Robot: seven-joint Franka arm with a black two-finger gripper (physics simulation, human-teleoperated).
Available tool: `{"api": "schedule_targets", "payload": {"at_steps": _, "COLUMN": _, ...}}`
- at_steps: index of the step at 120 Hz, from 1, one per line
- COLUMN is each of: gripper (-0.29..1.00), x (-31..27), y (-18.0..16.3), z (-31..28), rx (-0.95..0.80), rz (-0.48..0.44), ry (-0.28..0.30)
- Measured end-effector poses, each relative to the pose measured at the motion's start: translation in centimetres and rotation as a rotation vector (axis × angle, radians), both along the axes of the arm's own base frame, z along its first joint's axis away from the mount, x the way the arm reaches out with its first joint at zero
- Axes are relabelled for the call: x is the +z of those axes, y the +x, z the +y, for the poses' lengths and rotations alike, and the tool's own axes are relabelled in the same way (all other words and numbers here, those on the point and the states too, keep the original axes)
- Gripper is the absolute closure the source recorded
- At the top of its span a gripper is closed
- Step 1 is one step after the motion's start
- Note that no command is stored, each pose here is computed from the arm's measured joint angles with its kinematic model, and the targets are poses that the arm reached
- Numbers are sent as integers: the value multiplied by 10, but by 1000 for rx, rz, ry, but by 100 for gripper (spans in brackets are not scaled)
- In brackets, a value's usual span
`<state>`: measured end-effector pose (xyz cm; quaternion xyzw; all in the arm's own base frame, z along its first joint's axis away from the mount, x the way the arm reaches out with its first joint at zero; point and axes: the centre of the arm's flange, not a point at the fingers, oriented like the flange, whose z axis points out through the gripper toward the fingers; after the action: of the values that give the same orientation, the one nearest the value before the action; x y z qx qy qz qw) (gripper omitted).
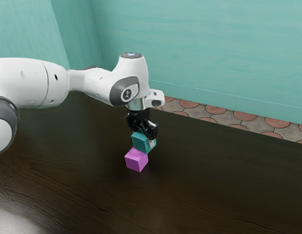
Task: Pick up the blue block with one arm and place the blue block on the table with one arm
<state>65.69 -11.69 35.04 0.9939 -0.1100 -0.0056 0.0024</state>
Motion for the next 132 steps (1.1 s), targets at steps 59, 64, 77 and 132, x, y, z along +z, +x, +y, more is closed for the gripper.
{"api": "schedule_targets", "payload": {"at_steps": 59, "gripper": 35, "x": -47, "y": 18, "z": -87, "rx": -105, "rz": 19, "ry": 10}}
{"api": "schedule_targets", "payload": {"at_steps": 64, "gripper": 28, "x": -49, "y": 18, "z": -87, "rx": -104, "rz": 22, "ry": 8}}
{"api": "schedule_targets", "payload": {"at_steps": 77, "gripper": 20, "x": -50, "y": 18, "z": -88, "rx": -99, "rz": 26, "ry": -7}}
{"api": "schedule_targets", "payload": {"at_steps": 132, "gripper": 2, "x": 80, "y": 1, "z": -92, "rx": -114, "rz": -110, "ry": -36}}
